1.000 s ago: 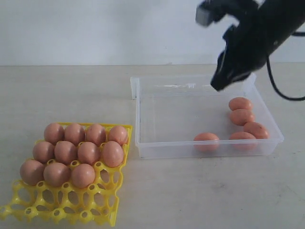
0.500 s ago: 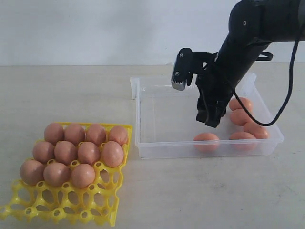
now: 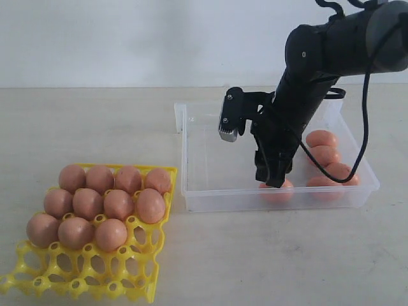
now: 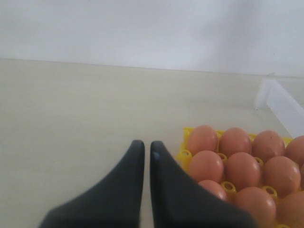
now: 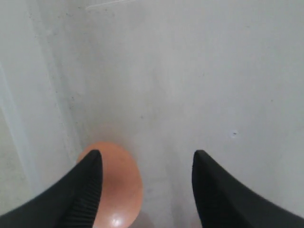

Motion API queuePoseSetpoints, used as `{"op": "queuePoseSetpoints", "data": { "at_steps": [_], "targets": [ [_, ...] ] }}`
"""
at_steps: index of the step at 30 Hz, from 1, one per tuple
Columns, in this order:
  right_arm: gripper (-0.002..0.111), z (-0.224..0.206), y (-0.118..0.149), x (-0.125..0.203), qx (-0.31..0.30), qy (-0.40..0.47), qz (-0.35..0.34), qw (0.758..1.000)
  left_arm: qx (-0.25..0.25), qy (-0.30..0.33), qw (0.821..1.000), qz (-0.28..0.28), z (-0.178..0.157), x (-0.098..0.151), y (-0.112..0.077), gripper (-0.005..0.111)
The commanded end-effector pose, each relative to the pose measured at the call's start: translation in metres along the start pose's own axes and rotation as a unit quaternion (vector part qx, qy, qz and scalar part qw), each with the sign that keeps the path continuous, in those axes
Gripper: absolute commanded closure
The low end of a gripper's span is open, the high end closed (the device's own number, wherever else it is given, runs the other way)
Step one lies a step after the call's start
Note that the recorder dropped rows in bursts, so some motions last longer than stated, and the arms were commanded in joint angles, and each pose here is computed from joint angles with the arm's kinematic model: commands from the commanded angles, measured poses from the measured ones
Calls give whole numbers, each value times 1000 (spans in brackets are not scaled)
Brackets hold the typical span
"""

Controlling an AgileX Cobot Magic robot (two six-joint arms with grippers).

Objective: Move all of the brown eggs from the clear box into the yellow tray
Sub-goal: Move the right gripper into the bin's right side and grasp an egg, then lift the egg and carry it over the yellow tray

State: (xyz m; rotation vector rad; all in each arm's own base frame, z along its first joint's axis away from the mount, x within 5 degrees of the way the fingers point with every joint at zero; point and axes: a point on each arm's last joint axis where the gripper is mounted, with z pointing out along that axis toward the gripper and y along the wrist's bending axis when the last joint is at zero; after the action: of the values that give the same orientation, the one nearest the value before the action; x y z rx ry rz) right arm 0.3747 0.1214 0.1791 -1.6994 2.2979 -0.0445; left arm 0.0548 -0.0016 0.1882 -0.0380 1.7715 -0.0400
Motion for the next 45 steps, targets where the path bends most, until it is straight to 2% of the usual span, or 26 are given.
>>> {"op": "queuePoseSetpoints", "data": {
  "at_steps": [1,8,13,22,36,38,41,42,45],
  "targets": [
    [58,5,1,1,-14,8,7,1000,2,-3,1000,3,0,1,0,103],
    [58,6,5,3,-32,21,25,999,2,-3,1000,3,0,1,0,103],
    [58,6,3,5,-24,26,18,999,2,-3,1000,3,0,1,0,103],
    [58,23,-6,25,-41,45,77,995,2,-3,1000,3,0,1,0,103],
    [59,45,-7,28,-44,49,79,995,2,-3,1000,3,0,1,0,103],
    [69,46,-8,28,-41,47,79,995,2,-3,1000,3,0,1,0,103],
    [101,45,-9,27,-33,42,79,995,2,-3,1000,3,0,1,0,103],
    [108,44,-9,27,-32,41,82,995,2,-3,1000,3,0,1,0,103],
    [108,43,-10,26,-25,39,142,989,2,-3,1000,3,0,1,0,103]
  ]
}}
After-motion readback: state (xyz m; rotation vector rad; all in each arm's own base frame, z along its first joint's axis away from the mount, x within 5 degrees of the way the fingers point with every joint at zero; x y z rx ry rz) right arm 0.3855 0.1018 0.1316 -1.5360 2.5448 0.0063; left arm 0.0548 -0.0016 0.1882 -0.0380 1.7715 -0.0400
